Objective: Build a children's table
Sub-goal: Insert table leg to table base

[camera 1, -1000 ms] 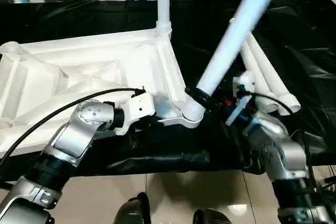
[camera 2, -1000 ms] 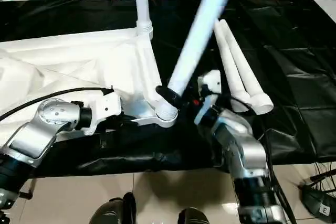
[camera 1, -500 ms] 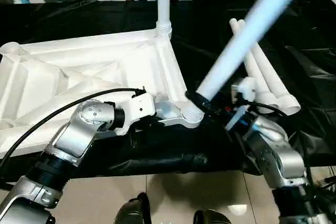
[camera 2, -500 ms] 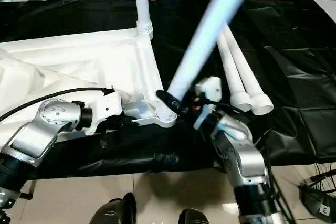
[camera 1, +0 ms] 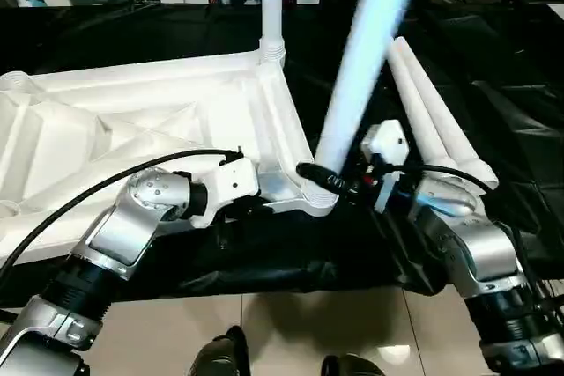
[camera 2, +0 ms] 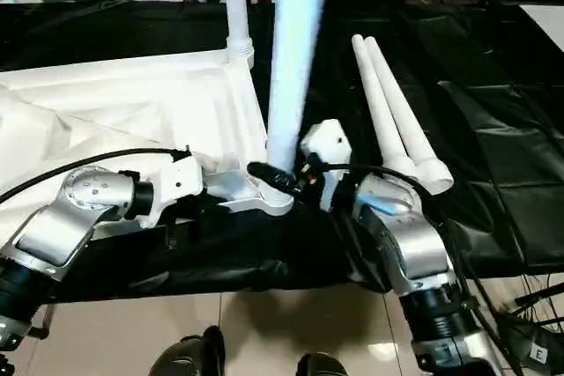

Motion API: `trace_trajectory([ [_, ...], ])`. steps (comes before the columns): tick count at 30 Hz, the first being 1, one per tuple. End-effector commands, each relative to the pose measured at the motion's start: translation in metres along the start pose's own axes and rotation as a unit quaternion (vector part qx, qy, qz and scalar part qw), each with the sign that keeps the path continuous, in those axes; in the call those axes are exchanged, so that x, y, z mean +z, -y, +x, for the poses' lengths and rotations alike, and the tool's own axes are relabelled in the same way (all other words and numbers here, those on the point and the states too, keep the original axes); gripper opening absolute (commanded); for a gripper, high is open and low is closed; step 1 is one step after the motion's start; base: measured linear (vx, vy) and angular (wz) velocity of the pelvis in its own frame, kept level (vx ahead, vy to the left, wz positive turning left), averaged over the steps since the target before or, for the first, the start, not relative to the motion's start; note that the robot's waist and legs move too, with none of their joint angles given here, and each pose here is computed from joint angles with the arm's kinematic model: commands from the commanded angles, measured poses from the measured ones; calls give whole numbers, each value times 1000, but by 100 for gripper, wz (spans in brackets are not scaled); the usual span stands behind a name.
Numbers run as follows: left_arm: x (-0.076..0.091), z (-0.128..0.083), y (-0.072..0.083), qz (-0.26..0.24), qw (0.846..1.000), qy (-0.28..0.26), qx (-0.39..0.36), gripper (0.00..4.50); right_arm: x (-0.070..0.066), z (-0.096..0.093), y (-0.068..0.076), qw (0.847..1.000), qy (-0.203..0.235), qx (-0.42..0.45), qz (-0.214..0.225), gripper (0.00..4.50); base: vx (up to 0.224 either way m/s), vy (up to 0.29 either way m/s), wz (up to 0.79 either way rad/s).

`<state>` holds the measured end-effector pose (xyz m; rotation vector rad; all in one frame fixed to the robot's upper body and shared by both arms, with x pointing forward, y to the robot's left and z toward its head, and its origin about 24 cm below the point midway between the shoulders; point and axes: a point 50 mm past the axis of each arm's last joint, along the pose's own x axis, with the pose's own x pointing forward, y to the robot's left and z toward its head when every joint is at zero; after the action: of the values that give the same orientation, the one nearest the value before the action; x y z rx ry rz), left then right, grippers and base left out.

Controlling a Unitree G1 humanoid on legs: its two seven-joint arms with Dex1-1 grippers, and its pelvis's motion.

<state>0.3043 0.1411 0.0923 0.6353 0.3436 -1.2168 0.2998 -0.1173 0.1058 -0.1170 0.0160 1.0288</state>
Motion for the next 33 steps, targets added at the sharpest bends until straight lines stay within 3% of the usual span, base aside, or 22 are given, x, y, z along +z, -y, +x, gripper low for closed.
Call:
trace_trajectory([
  [1,-7,-4,-5,0,999,-22,29,0,-55,-2,-22,989,-116,44,83,184,0,0,0],
  [9,-9,-5,-6,-4,999,-23,31,0,-80,-17,-21,983,-143,12,111,184,0,0,0],
  [17,-13,-6,-7,-11,999,-29,28,0,-76,-13,-9,986,-136,-40,93,184,0,0,0],
  [22,-21,1,-13,-51,995,-46,76,0,-79,-5,6,972,-133,-167,99,184,-19,7,-8],
  [26,-18,17,-20,-95,985,-49,134,0,-81,9,3,961,-134,-213,112,184,-53,47,-18],
  [28,-12,33,-25,-142,973,-44,175,0,-84,21,5,948,-139,-256,130,184,-64,72,-17],
  [33,10,70,-30,-201,955,-29,214,0,-83,46,12,920,-142,-316,183,184,-107,79,-7],
])
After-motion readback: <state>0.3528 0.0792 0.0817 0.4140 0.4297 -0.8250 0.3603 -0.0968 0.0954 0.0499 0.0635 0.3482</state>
